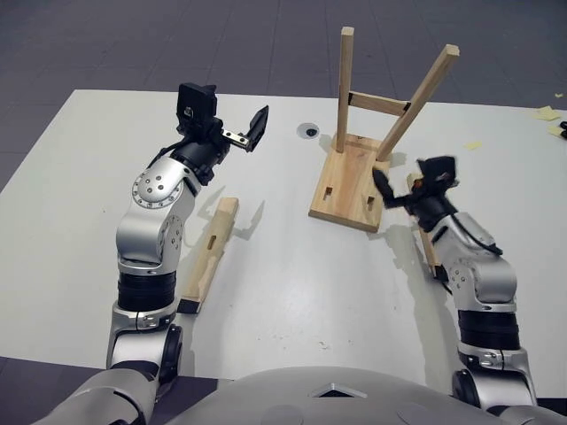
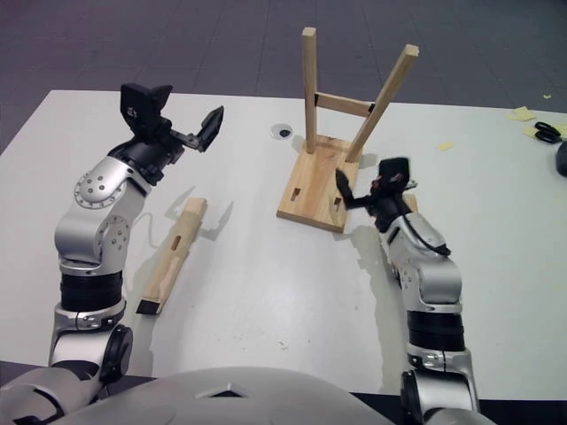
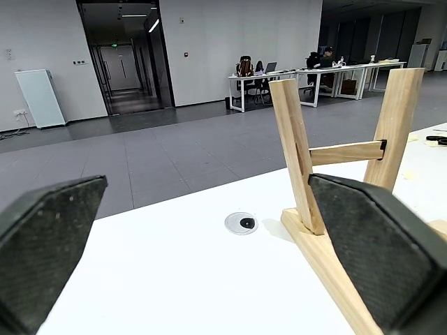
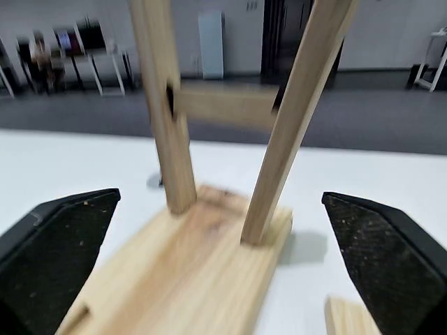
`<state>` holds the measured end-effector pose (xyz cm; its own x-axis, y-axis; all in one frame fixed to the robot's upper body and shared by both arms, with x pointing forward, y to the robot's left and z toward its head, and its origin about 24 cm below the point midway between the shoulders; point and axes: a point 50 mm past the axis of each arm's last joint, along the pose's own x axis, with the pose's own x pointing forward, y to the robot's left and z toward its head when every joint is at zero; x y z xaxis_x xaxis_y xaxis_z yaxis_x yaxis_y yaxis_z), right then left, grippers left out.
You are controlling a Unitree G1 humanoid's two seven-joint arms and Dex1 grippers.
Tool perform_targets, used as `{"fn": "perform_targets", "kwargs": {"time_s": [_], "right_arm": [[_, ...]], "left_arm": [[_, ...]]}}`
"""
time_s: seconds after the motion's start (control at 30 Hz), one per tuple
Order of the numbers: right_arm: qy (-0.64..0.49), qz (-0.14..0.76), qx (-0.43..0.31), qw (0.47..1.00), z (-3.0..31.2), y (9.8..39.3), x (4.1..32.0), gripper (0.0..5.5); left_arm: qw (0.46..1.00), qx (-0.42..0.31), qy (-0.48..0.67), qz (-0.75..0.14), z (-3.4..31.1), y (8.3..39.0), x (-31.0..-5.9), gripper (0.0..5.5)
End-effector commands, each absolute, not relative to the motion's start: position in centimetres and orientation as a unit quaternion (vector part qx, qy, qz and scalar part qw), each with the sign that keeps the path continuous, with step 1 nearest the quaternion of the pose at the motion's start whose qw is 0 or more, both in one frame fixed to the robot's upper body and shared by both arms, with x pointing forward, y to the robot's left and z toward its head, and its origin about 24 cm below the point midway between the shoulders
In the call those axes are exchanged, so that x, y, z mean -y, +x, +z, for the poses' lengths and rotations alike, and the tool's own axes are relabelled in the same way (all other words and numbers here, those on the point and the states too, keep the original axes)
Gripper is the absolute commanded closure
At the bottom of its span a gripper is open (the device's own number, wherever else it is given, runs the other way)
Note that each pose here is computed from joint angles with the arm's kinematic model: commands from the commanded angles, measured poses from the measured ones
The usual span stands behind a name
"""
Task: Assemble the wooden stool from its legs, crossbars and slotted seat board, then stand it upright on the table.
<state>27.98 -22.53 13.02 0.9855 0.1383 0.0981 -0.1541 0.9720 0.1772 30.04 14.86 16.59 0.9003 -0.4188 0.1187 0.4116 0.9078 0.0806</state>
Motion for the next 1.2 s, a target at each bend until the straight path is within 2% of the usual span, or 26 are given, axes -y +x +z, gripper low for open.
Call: {"fn": "perform_targets", "kwargs": {"time_s": [0.03,0.13,0.2,0.33,0.5,0.6,0.7,0.87,1.0,1.1,1.2], "right_arm": [[-0.01,-0.019,0.007,1.0,12.4,27.5,27.0,0.1],[-0.104,-0.062,-0.096,0.988,9.6,26.2,30.1,0.1],[-0.125,-0.064,-0.146,0.979,8.1,25.1,31.0,0.1],[-0.118,-0.025,-0.21,0.97,6.2,24.1,30.3,0.1],[-0.124,-0.018,-0.266,0.956,4.6,23.2,30.6,0.1],[-0.135,-0.028,-0.288,0.947,4.5,23.1,31.2,0.1],[-0.095,-0.047,-0.324,0.94,4.0,22.7,31.7,0.1],[-0.017,-0.032,-0.356,0.934,4.4,22.7,31.3,0.1],[-0.023,-0.004,-0.346,0.938,5.7,23.4,31.4,0.1],[-0.087,0.036,-0.324,0.941,6.9,24.2,31.3,0.1],[-0.104,0.067,-0.303,0.945,7.9,24.7,30.8,0.1]], "left_arm": [[0.977,0.068,0.024,-0.203,16.5,29.9,-15.1,0.14],[0.976,0.069,0.023,-0.203,16.5,29.7,-14.9,0.14],[0.976,0.069,0.022,-0.204,16.5,29.5,-14.8,0.14],[0.977,0.065,0.02,-0.202,16.3,29.2,-14.6,0.14],[0.978,0.063,0.019,-0.197,16.1,28.9,-14.6,0.14],[0.98,0.063,0.017,-0.19,16.0,28.8,-14.6,0.14],[0.98,0.059,0.015,-0.187,15.6,28.4,-14.4,0.14],[0.982,0.054,0.01,-0.179,15.1,27.9,-14.2,0.14],[0.983,0.053,0.005,-0.175,14.9,27.6,-14.0,0.14],[0.984,0.053,0.003,-0.168,14.7,27.5,-13.9,0.14],[0.984,0.056,-0.004,-0.168,14.7,27.5,-13.7,0.14]]}}
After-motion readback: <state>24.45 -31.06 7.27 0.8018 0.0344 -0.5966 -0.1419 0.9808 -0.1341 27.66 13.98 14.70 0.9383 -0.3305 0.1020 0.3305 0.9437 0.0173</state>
